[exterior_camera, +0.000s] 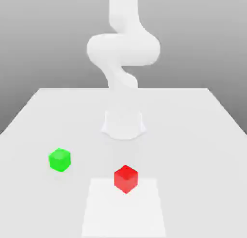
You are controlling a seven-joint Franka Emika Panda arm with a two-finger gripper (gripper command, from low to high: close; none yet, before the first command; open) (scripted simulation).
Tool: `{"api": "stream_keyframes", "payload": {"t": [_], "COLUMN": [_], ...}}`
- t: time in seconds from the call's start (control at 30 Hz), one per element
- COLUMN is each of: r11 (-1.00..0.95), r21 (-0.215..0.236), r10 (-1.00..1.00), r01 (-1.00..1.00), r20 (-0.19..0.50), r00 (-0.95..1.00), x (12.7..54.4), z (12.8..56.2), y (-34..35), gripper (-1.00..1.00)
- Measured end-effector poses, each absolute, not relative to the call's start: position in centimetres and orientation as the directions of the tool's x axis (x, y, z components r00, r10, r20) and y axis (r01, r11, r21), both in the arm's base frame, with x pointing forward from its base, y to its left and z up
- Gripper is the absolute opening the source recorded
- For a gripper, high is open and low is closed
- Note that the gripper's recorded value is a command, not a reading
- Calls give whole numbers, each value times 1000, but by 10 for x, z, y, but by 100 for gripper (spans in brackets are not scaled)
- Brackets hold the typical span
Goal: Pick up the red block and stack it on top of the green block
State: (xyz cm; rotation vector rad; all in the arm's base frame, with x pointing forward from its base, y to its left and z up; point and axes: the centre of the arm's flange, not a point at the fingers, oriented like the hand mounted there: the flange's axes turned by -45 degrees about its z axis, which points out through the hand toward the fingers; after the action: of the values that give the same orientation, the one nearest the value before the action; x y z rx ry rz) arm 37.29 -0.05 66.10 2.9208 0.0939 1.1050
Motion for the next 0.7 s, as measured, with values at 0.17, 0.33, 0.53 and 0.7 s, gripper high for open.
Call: {"api": "stream_keyframes", "payload": {"t": [0.17, 0.33, 0.53, 0.7], "r11": [-968, -901, -753, -683], "r21": [117, 134, 54, 2], "r10": [249, 434, 658, 730], "r01": [221, 413, 656, 730], "r20": [499, 316, 79, 4], "r00": [830, 844, 749, 683], "x": [411, 412, 360, 335], "z": [537, 411, 259, 173], "y": [1, 4, 7, 9], "gripper": [0, 0, 0, 0]}}
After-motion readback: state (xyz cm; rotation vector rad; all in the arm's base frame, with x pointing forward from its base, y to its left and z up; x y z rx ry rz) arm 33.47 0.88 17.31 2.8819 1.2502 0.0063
